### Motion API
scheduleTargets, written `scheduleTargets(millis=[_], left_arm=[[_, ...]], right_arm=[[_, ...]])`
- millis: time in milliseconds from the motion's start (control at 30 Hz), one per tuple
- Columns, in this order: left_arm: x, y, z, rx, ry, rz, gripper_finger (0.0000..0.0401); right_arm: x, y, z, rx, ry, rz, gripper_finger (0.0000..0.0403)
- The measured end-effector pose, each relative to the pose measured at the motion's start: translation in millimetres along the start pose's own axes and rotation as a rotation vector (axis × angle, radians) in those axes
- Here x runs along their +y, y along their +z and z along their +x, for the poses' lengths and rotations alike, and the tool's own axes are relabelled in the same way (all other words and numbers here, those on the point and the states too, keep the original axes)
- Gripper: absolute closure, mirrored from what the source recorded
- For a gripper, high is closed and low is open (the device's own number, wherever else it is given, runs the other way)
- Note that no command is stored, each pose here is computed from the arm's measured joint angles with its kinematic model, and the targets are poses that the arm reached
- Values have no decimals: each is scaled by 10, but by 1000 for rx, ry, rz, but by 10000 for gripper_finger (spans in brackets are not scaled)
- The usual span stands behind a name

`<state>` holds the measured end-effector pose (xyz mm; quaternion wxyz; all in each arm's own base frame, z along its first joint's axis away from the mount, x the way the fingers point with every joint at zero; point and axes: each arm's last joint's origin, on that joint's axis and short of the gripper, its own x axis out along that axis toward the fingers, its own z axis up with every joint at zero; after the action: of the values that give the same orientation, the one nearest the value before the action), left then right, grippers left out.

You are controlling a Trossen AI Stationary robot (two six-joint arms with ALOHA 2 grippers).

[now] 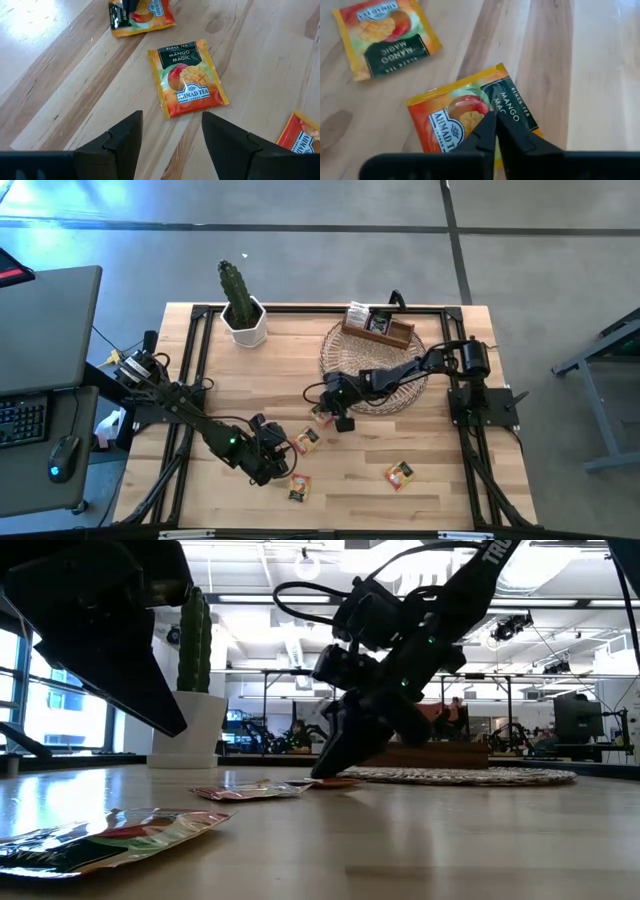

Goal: Pick & Place Tea
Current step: Put the yellow tea bag into the right section of the wooden organizer

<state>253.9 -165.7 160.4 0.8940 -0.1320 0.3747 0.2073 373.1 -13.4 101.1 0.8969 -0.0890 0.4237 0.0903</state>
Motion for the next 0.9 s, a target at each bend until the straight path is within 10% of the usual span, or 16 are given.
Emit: scheduleTargets(millis=[433, 900], left_arm=[[-2, 1, 0, 0, -2, -1, 199], [-3, 1, 0, 0, -3, -2, 199]], right_arm=[[75, 109, -151, -2, -102, -28, 376], [-98, 90, -103, -58, -114, 56, 219]])
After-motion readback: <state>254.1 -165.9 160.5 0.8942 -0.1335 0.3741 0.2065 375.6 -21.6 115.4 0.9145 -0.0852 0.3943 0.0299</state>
